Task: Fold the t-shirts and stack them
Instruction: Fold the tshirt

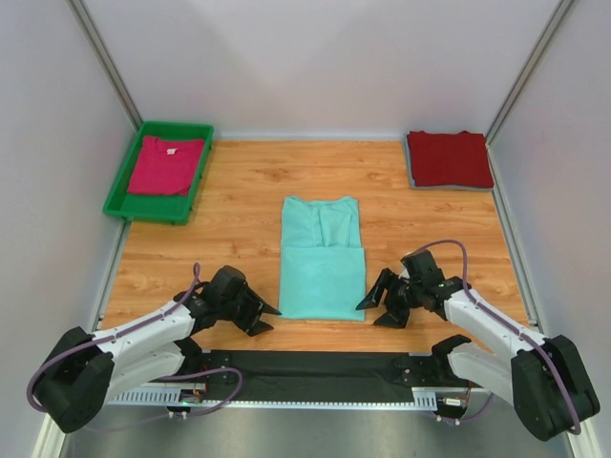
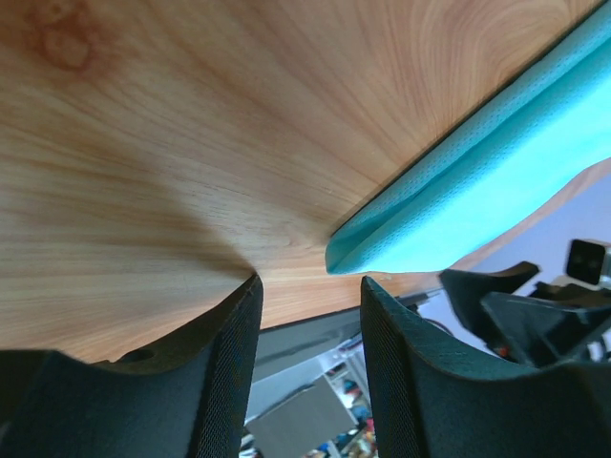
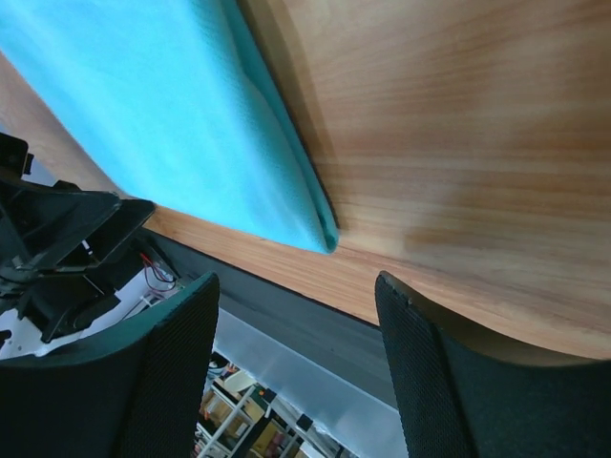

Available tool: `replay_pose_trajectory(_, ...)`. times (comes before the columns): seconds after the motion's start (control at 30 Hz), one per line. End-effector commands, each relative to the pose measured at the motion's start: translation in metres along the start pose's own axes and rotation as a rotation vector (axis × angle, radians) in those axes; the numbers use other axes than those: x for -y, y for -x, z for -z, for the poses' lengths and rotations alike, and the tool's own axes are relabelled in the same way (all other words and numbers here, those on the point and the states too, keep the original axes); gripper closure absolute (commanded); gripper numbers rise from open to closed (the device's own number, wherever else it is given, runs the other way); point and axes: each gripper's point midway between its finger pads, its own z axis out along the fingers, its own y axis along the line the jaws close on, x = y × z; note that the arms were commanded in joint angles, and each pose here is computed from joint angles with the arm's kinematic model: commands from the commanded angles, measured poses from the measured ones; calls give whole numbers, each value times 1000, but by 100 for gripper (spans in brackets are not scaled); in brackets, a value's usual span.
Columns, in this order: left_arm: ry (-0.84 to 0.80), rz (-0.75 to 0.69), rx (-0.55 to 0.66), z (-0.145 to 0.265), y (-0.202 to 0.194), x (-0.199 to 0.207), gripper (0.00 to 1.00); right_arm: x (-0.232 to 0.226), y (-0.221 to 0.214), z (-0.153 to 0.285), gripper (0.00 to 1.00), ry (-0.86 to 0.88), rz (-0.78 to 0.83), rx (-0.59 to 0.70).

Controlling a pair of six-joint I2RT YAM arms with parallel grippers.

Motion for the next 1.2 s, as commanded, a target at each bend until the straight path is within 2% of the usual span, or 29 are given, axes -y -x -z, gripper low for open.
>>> replay_pose_trajectory(0.0,48,156,0,-8,0,-14,46,-7,3,-11,32,1,-54,52)
replay_pose_trajectory(0.13,40,215,6,-14,0,-11,47,-3,1,-18,34,-31,-106,69)
replay_pose_trajectory(0.57,17,294,113,-20,19,-14,54,-4,1,-28,33,39,-259,137)
replay_pose_trajectory(0.73,11,293,116,-25,21,-16,64,2,0,-30,34,68,-368,178)
replay_pose_trajectory(0.9,4,280,115,-27,21,-15,78,21,-5,-27,38,-31,-400,218)
replay_pose_trajectory(1.0,-1,273,109,-27,20,-11,83,35,-8,-29,41,-67,-440,245)
replay_pose_trajectory(1.17,-4,264,102,-27,19,-9,85,47,-5,-33,43,-91,-527,306)
